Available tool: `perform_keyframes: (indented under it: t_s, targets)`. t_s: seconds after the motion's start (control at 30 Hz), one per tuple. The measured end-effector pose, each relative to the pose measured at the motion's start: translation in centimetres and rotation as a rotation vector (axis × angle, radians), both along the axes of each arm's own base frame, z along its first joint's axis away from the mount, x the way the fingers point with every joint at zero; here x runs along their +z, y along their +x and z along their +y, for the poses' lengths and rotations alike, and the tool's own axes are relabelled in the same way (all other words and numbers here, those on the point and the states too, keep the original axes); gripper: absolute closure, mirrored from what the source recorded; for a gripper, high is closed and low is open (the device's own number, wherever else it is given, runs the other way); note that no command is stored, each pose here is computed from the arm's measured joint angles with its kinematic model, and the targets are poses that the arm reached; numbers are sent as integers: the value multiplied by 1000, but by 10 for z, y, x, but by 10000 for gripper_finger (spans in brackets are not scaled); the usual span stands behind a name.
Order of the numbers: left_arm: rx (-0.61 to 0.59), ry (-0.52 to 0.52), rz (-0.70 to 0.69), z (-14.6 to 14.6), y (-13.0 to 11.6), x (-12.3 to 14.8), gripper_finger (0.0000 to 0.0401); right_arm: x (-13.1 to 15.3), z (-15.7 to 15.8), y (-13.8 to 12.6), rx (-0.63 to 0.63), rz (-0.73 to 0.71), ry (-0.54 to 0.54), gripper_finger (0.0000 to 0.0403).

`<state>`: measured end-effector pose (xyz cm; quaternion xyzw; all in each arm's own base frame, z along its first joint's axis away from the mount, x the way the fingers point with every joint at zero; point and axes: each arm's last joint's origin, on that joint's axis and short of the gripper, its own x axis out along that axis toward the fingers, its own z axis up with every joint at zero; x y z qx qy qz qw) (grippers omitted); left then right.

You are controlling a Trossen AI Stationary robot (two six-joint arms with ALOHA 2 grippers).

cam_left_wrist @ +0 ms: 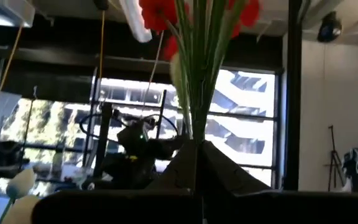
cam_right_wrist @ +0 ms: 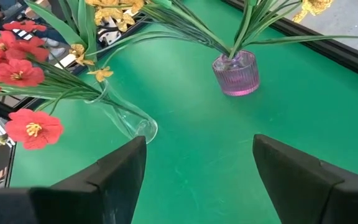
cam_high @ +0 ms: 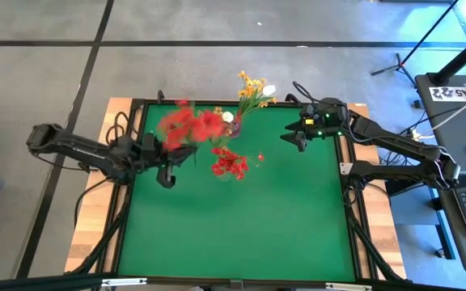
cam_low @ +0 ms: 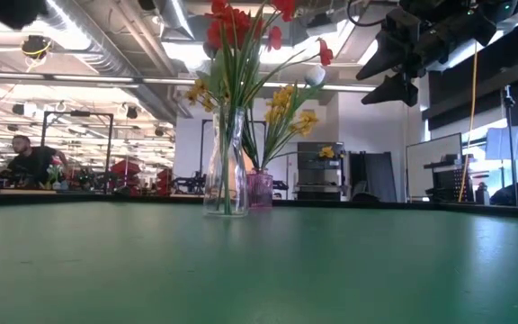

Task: Sort flowers into vase by color
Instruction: Put the red flowers into the transparent vase

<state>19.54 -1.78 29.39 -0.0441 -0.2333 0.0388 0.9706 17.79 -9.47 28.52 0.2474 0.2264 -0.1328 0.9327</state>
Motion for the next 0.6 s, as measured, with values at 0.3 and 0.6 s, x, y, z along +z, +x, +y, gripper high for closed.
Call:
perform_keyframes:
  t_s: [0.3, 0.6]
  targets:
    - [-52, -25, -42, 9, 5, -26, 400, 0, 3, 2, 7, 5, -12, 110]
    - [-17, -38, -21, 18, 25, -46, 400, 0, 13, 8, 13, 20, -55, 110]
